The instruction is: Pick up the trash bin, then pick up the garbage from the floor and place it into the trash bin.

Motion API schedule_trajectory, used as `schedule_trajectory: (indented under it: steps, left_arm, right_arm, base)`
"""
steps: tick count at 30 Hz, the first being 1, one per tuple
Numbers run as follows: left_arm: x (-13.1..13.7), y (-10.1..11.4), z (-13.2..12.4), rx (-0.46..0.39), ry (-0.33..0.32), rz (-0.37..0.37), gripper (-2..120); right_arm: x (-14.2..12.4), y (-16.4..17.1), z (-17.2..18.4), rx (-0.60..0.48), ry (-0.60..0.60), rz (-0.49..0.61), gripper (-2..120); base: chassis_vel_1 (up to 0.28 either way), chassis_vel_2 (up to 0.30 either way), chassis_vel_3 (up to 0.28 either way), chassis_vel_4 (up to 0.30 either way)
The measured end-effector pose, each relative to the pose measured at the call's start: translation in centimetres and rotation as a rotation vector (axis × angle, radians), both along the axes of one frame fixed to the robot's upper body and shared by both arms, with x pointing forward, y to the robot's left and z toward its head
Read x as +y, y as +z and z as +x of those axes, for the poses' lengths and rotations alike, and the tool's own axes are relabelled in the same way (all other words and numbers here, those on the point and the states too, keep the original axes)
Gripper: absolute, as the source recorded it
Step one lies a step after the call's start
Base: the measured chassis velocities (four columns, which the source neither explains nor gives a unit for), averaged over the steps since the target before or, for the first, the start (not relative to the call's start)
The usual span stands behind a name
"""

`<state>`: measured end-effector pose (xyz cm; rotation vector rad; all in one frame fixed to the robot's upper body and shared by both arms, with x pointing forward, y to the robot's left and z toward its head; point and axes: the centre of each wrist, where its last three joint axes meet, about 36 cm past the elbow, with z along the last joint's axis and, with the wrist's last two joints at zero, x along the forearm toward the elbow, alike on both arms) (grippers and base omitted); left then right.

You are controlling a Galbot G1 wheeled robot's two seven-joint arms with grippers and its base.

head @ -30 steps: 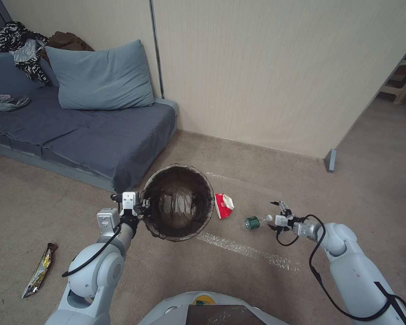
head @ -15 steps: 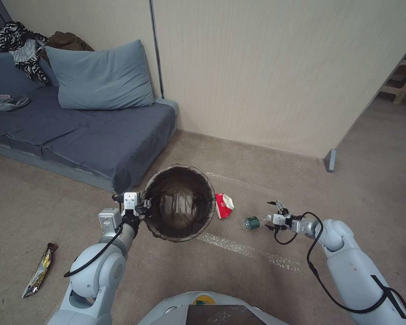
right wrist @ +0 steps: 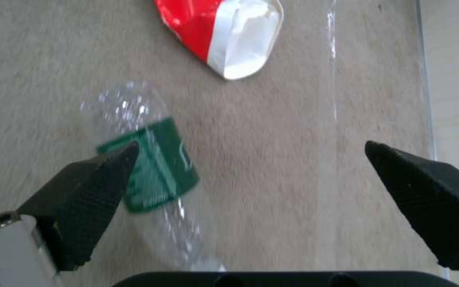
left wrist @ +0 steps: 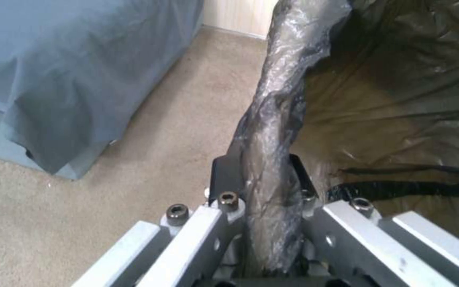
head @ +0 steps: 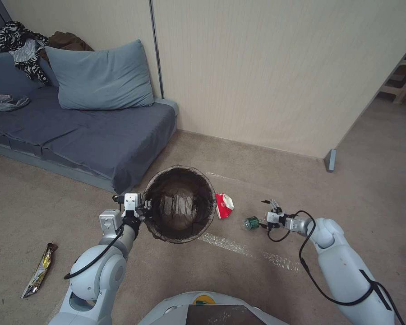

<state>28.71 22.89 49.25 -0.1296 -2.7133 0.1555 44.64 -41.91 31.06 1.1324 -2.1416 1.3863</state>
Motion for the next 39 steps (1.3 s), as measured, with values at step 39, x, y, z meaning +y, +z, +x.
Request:
schedule_trajectory:
  steps: [39]
  left_arm:
    - [-0.4, -0.1, 0.0, 0.007, 0.003, 0.002, 2]
  right_arm:
    - [0.8, -4.9, -2.8, 0.086, -0.01, 0.038, 100]
  base:
    - [0.0, 0.0, 0.0, 0.0]
